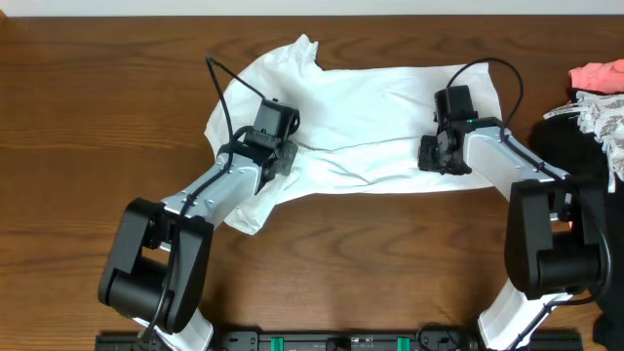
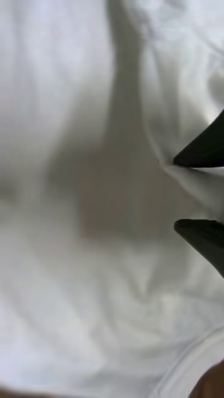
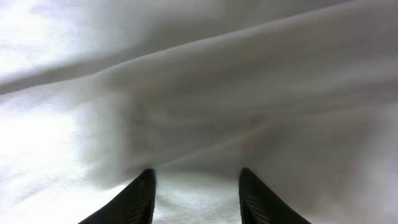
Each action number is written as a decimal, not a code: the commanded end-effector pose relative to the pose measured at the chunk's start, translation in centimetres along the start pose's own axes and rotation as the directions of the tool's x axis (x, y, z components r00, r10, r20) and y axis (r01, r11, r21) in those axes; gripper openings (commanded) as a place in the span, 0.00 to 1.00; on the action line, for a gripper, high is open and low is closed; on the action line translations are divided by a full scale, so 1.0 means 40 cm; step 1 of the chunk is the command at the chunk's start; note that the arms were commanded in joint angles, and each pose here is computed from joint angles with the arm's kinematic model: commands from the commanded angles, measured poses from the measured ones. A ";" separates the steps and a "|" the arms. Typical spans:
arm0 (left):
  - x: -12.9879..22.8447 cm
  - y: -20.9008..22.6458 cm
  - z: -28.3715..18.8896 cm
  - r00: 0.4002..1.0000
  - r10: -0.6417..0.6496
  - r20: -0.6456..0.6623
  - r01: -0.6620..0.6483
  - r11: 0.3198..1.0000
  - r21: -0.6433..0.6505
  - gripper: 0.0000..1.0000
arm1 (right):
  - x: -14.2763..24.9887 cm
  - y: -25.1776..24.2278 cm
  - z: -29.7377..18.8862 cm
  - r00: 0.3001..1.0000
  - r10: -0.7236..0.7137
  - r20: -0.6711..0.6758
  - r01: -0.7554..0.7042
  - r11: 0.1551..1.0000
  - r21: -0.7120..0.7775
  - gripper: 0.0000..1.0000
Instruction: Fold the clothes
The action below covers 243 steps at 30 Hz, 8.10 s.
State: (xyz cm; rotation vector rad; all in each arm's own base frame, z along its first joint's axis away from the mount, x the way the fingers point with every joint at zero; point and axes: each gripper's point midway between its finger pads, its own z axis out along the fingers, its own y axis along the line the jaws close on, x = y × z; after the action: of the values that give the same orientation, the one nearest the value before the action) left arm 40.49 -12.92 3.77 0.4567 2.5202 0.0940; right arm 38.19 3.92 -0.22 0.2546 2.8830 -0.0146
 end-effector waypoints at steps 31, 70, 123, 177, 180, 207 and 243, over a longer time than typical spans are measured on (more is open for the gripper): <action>0.135 0.008 -0.119 0.788 -0.430 -0.441 0.459 0.887 -0.046 0.38 | 0.019 -0.037 0.024 0.991 -0.128 -0.038 0.126 0.991 -0.053 0.68; 0.066 0.089 -0.167 0.798 -0.530 -0.287 0.547 0.837 -0.024 0.34 | 0.070 -0.179 0.015 0.986 -0.003 -0.165 0.007 1.000 0.019 0.93; 0.313 0.177 0.038 0.665 -0.537 -0.519 0.472 0.841 -0.265 0.23 | -0.033 -0.171 -0.122 1.000 -0.029 0.002 0.028 1.000 0.011 0.99; -0.451 0.407 0.124 0.780 -0.474 0.409 0.430 0.881 0.199 0.55 | -0.555 -0.131 -0.123 0.870 -0.153 0.469 0.127 0.988 0.086 0.99; -0.417 0.391 0.168 0.803 -0.482 0.351 0.437 0.876 0.203 0.51 | -0.553 -0.138 -0.083 0.877 -0.154 0.456 0.121 0.988 0.101 0.99; -0.389 0.285 0.180 0.937 -0.349 0.011 0.345 0.929 0.138 0.54 | -0.537 -0.135 -0.104 0.927 -0.167 0.336 0.139 0.985 0.104 0.99; -0.334 0.270 0.257 0.944 -0.328 -0.040 0.330 0.935 0.128 0.66 | -0.499 -0.114 0.097 0.947 -0.196 0.255 0.185 0.980 0.067 0.99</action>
State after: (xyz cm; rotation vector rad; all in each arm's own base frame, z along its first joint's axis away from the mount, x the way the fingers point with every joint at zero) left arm 60.61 -8.13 6.47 0.0673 2.5301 -0.2266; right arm 57.20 -4.87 1.34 0.0158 2.6279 -0.1453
